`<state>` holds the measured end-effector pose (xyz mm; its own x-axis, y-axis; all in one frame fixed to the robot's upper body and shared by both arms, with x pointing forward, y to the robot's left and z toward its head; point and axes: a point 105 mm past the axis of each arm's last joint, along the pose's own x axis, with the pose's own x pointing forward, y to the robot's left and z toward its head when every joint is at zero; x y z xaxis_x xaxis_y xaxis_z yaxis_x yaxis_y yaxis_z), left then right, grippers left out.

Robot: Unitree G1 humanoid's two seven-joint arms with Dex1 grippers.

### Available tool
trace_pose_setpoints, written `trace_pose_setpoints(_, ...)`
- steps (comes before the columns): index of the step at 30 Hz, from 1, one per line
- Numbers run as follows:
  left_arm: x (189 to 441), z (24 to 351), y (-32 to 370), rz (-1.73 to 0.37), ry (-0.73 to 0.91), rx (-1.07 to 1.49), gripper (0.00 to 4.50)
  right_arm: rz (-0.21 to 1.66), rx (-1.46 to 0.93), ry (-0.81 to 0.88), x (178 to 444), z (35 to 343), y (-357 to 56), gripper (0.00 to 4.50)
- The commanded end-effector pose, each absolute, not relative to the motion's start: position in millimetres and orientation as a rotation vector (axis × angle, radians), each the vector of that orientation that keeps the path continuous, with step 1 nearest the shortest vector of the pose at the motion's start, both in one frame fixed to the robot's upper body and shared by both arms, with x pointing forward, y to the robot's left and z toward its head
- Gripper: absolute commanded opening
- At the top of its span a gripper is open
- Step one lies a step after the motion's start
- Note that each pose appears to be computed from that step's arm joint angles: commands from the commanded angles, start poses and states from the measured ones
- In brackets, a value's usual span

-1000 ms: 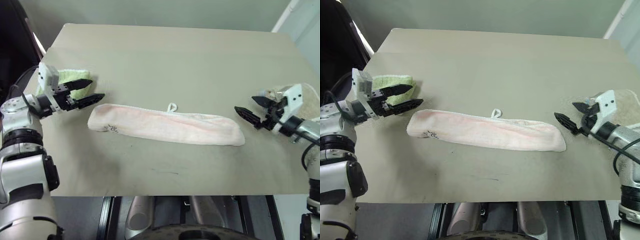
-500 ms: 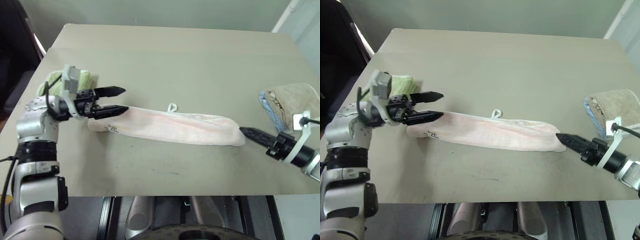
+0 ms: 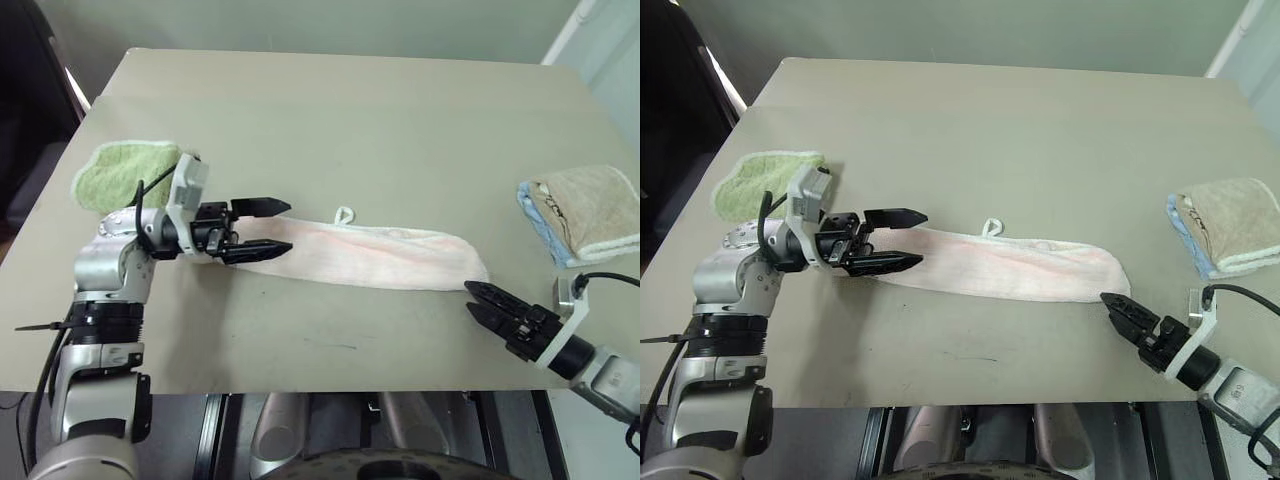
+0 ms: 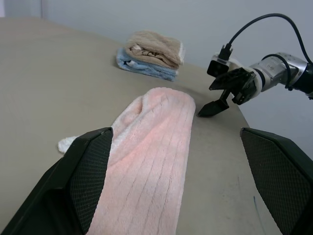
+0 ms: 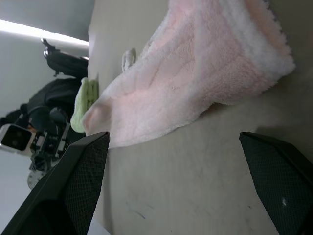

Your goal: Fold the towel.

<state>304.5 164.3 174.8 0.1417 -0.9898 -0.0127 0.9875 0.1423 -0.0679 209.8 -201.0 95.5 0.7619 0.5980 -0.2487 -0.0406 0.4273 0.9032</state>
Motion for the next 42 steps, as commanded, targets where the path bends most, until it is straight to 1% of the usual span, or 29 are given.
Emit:
trace_pose_setpoints(1,304.6,175.6,159.8,-1.442,0.031,-0.023,4.50,0.345,1.156,0.558,221.1,90.6,-202.6,4.49)
trace_pose_setpoints(7,306.9,173.8,157.2,-1.444,0.020,-0.025,4.50,0.280,1.203,0.500,234.5,92.0,-212.5,4.49)
trace_pose_setpoints(11,311.7,170.2,157.4,-1.429,0.013,-0.023,4.50,0.218,1.239,0.446,250.1,96.0,-224.4,4.49)
trace_pose_setpoints(15,310.8,165.7,157.5,-1.424,0.015,-0.019,4.50,0.188,1.246,0.434,255.3,97.4,-226.9,4.49)
trace_pose_setpoints(18,309.8,162.6,157.0,-1.420,0.016,-0.014,4.50,0.223,1.224,0.443,252.1,100.3,-218.5,3.93)
trace_pose_setpoints(25,311.1,159.3,157.2,-1.404,0.009,-0.004,4.50,0.223,1.218,0.418,247.7,104.5,-217.4,1.51)
trace_pose_setpoints(29,311.4,158.4,155.6,-1.400,0.000,-0.007,4.50,0.162,1.247,0.333,250.0,112.4,-231.6,0.13)
trace_pose_setpoints(30,311.3,158.7,154.6,-1.401,-0.004,-0.008,4.50,0.157,1.244,0.325,249.3,113.8,-233.0,0.02)
trace_pose_setpoints(34,310.0,162.4,143.2,-1.426,-0.014,-0.024,4.50,0.094,1.242,0.312,244.1,112.2,-240.7,0.02)
trace_pose_setpoints(38,309.1,150.8,131.9,-1.443,0.060,-0.011,4.50,0.041,1.257,0.296,244.0,111.7,-244.7,0.02)
trace_pose_setpoints(42,310.0,145.3,127.0,-1.441,0.076,-0.002,4.50,0.026,1.250,0.296,246.5,113.6,-244.4,0.02)
